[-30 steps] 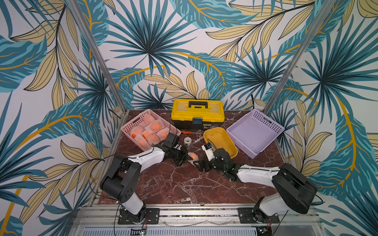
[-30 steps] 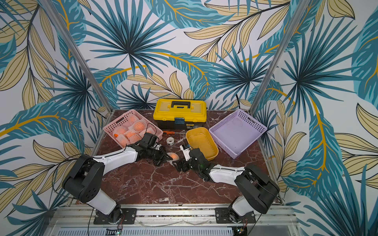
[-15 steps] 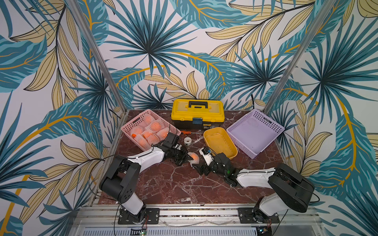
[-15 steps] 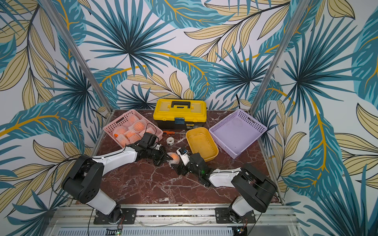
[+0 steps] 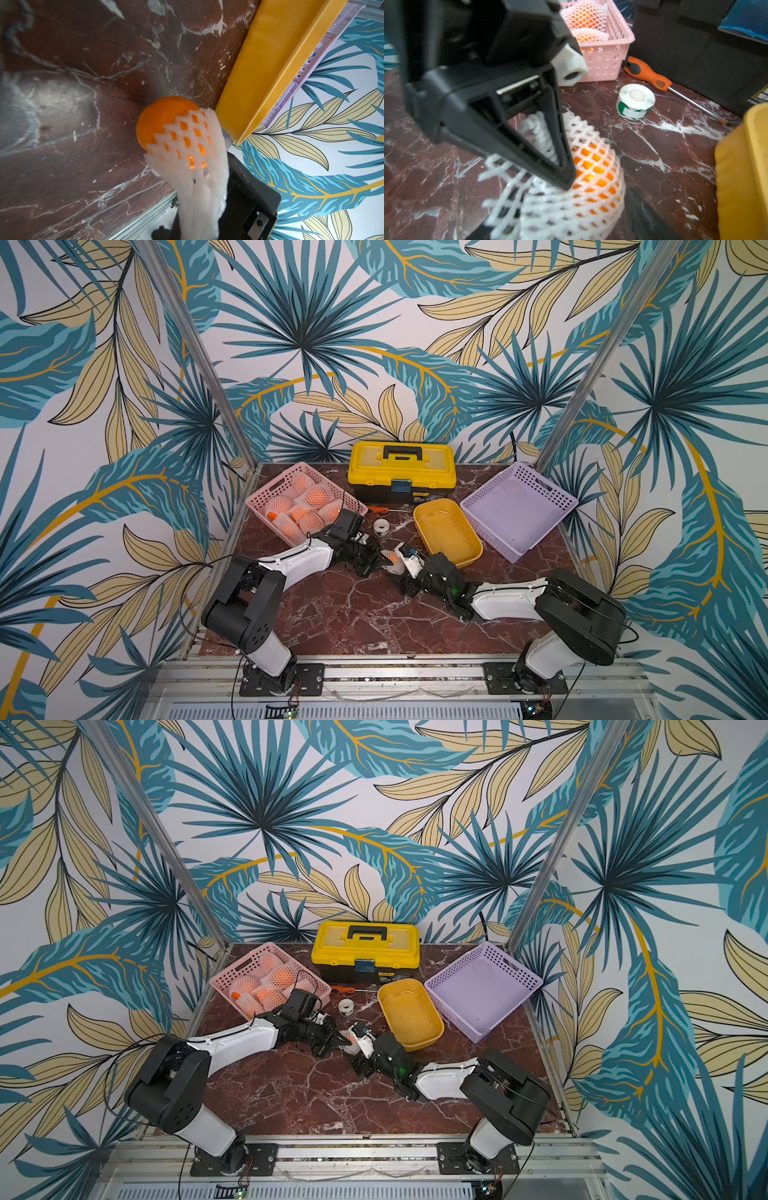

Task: Remove foam nets from oranges
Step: Remove the foam net from the orange.

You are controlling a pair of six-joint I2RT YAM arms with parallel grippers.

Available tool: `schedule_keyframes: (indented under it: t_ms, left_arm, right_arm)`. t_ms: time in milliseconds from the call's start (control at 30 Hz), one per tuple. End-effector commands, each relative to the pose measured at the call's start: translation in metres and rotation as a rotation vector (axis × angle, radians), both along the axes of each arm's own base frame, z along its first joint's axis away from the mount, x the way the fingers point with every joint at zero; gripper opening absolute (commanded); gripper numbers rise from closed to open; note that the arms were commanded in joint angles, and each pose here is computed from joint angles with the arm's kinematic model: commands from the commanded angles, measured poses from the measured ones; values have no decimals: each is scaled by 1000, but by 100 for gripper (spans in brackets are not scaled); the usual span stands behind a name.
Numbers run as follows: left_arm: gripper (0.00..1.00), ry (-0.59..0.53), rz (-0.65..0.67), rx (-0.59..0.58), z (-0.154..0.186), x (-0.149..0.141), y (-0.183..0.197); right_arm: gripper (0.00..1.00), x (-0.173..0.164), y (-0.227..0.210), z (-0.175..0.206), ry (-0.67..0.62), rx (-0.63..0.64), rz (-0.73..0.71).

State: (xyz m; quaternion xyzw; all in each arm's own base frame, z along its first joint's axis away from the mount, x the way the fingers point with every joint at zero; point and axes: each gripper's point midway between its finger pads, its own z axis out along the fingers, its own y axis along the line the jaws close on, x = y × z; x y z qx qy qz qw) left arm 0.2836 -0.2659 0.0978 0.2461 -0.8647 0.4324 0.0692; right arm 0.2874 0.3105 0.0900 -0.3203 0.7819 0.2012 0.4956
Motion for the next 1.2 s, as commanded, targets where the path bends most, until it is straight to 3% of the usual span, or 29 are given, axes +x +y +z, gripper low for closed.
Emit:
schedule_keyframes:
  t_ms: [0,200,300,367,467,600,733,833,1167]
  left_arm:
    - [0,-22,0,-24,12,2,0]
    - [0,-18,-2,-34,12,0,-2]
    - [0,-23,0,-36,14,1,-1]
    - [6,-26,0,-39,15,1,-2]
    - [23,-33,0,-37,15,3,-1]
    - [52,-42,8,-33,16,6,1]
    - [84,-71,30,-4,19,11,9]
    - [100,-72,42,29,20,12,15]
    - [100,-117,90,5,26,31,19]
  right_arm:
    - [71,11,-5,-6,-5,-42,-63]
    - [64,18,-9,-14,-1,-87,-105]
    - [53,20,-8,-12,-7,-81,-108]
    - [43,19,-6,-11,3,-76,-102]
    - [30,16,-5,-12,25,-65,-95]
    - [16,11,-4,-8,61,-34,-89]
    - [9,8,-1,4,116,13,-94]
    - [3,4,3,11,158,45,-87]
    - [0,5,-6,48,234,209,-130]
